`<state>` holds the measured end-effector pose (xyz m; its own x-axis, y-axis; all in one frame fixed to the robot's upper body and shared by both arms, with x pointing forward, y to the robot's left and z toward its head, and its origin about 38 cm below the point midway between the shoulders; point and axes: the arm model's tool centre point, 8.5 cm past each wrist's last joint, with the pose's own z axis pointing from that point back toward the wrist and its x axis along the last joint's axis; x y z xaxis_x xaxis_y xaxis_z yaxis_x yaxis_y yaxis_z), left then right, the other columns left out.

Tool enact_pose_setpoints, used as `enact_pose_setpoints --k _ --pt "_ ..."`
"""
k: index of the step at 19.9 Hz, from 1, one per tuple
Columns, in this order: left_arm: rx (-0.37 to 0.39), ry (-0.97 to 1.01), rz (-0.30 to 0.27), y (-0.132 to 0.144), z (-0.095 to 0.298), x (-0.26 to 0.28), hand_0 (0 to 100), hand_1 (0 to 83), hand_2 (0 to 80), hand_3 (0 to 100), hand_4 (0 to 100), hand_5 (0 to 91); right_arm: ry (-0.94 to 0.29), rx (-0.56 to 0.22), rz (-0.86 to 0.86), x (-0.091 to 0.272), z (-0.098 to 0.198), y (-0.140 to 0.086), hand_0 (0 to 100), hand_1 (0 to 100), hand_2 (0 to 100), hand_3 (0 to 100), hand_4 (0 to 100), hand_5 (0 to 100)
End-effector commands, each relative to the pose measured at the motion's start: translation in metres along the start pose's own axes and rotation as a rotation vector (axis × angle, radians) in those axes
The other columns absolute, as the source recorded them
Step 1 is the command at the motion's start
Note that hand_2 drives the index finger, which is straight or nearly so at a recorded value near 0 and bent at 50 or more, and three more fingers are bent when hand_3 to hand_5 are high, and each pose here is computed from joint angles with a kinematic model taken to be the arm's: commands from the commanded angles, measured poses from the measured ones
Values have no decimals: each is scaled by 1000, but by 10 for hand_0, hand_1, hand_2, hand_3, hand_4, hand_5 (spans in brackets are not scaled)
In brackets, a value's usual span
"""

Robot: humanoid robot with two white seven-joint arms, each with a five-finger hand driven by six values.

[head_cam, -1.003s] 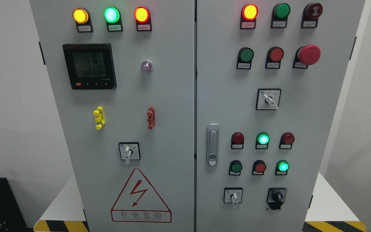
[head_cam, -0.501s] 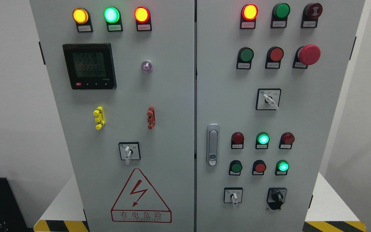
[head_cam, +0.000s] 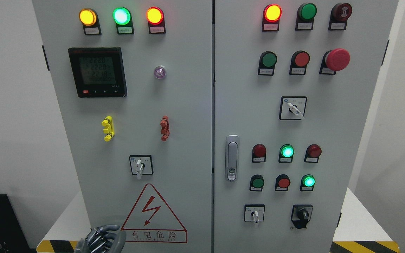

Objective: Turn on light switch 1

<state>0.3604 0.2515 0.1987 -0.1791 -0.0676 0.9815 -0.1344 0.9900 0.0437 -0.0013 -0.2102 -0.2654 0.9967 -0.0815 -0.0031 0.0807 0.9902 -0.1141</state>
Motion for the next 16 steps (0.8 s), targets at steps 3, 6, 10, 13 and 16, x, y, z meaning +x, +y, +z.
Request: enact_pose_setpoints --k 3,6,10,13,16 --pt "-26 -82 13 -38 -11 35 54 639 464 674 805 726 -1 0 0 1 0 0 304 0 0 0 0 0" --pt "7 -66 33 -53 -12 38 42 654 462 673 802 723 1 0 0 0 0 0 305 0 0 0 0 0" --pt "10 -61 39 -56 -15 41 33 671 467 677 804 727 1 0 0 0 0 0 305 0 0 0 0 0" --pt "11 -45 38 -58 -18 43 45 682 470 692 813 735 1 0 0 0 0 0 305 0 0 0 0 0" --pt "19 -31 53 -61 -21 46 56 686 471 703 819 748 1 0 0 0 0 0 305 0 0 0 0 0"
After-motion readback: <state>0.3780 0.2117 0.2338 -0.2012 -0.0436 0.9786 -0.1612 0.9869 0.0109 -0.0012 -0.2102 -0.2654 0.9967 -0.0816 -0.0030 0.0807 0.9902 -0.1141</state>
